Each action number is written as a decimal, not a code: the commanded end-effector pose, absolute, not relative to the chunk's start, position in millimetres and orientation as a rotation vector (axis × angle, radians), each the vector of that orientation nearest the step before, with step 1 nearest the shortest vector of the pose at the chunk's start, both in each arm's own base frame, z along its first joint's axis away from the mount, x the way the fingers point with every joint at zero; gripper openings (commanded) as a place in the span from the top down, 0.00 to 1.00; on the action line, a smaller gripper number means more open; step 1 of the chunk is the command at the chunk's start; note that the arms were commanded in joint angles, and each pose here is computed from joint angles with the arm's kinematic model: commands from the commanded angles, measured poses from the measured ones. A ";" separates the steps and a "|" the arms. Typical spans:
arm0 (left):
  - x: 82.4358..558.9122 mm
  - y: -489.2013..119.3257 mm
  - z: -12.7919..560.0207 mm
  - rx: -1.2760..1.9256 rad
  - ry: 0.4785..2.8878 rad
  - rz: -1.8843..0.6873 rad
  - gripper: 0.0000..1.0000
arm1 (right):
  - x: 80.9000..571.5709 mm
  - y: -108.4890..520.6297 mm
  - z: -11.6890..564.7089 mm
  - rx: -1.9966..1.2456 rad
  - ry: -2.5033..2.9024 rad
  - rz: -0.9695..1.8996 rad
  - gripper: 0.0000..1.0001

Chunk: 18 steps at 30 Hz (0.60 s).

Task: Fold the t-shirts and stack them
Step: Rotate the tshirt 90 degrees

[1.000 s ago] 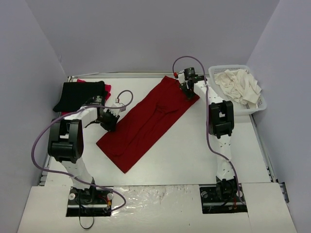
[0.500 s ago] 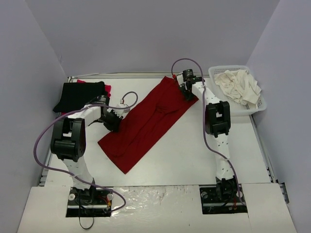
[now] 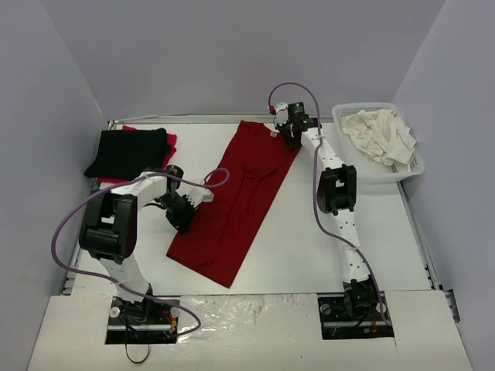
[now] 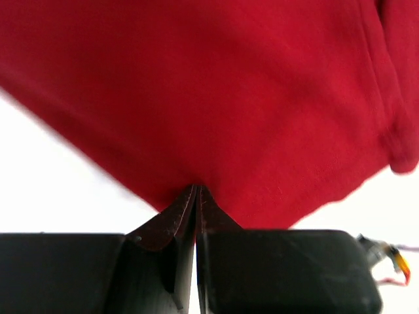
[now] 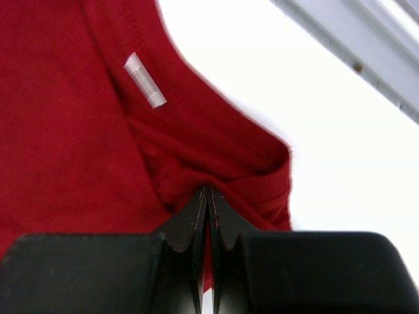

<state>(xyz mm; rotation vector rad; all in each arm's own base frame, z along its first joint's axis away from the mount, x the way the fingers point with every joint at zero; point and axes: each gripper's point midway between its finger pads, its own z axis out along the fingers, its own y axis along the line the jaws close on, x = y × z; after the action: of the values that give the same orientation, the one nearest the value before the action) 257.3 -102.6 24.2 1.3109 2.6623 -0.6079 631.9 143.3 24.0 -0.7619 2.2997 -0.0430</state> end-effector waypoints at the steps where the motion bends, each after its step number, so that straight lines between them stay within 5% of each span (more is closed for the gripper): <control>1: 199.1 -94.9 32.3 1.479 2.757 -0.680 0.98 | 652.1 162.1 36.0 -0.739 2.206 0.017 1.00; 10: 170.0 -124.8 43.8 1.741 2.625 -0.863 0.97 | 665.7 165.3 36.2 -0.799 2.131 -0.051 1.00; 18: 238.5 -137.1 100.8 1.441 2.466 -0.647 0.98 | 679.1 153.9 61.7 -0.767 2.038 -0.271 1.00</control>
<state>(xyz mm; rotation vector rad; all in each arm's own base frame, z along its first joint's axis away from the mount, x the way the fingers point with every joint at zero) 207.4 -130.9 56.0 1.5673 2.6010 -0.7377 669.4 156.1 21.5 -0.7888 2.1305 -0.1319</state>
